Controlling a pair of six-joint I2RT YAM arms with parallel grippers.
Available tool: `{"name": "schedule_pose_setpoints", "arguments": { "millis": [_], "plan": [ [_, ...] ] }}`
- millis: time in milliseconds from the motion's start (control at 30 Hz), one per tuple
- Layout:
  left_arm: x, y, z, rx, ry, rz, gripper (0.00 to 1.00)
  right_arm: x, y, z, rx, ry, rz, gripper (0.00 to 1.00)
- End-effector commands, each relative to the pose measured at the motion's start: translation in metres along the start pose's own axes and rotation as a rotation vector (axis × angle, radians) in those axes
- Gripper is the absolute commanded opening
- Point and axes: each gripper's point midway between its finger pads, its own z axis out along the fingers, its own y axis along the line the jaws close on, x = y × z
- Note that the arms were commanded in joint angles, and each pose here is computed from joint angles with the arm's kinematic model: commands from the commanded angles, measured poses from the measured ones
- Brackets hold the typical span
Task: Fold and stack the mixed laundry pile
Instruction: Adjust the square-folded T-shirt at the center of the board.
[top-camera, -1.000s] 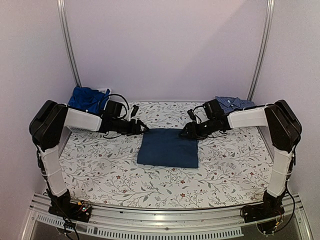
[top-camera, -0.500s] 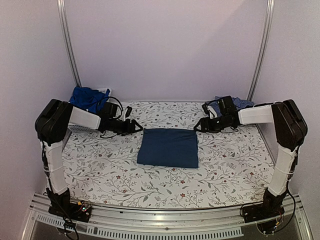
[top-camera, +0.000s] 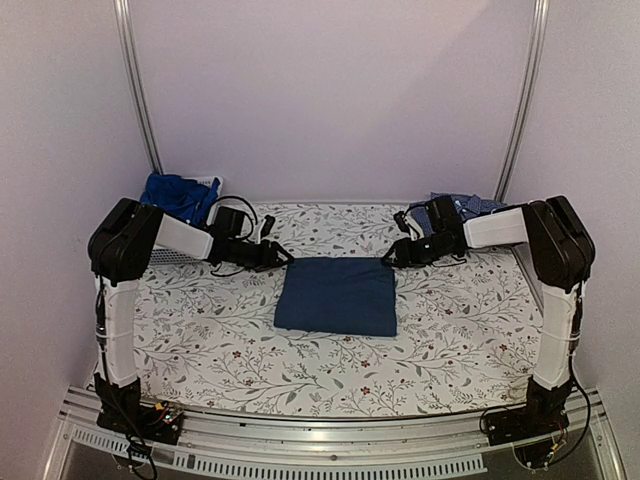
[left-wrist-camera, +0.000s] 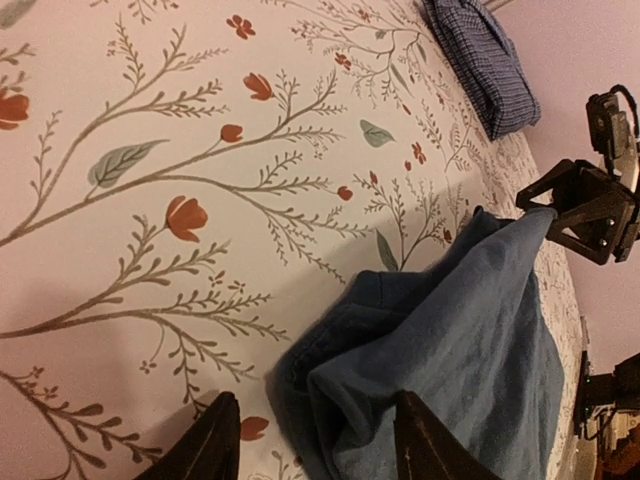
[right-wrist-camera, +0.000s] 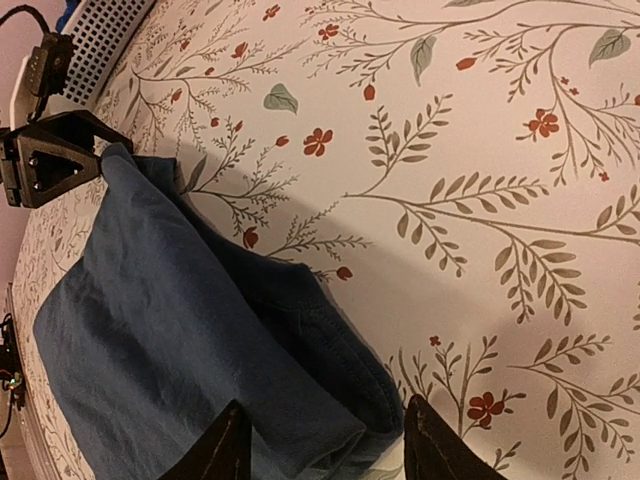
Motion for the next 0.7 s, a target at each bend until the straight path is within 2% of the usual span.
{"name": "schedule_pose_setpoints", "arguments": {
  "millis": [0,200,267,367,667],
  "plan": [
    [-0.003,-0.008,0.01,0.05,-0.004,0.028,0.47,-0.009,0.005,0.007,-0.036,-0.008,-0.024,0.44],
    [-0.013,-0.027,0.005,0.096,-0.031,0.051,0.23,-0.008,0.013,0.002,-0.07,-0.003,-0.02,0.09],
    [-0.016,-0.033,0.001,0.106,-0.042,0.064,0.14,-0.008,0.015,-0.003,-0.066,-0.008,-0.018,0.02],
    [-0.02,-0.041,-0.004,0.113,-0.054,0.072,0.0,-0.008,0.018,-0.015,-0.056,-0.019,-0.01,0.0],
    [-0.027,-0.044,-0.005,0.092,-0.072,0.072,0.0,-0.018,0.001,-0.047,-0.011,-0.072,0.054,0.0]
  ]
}}
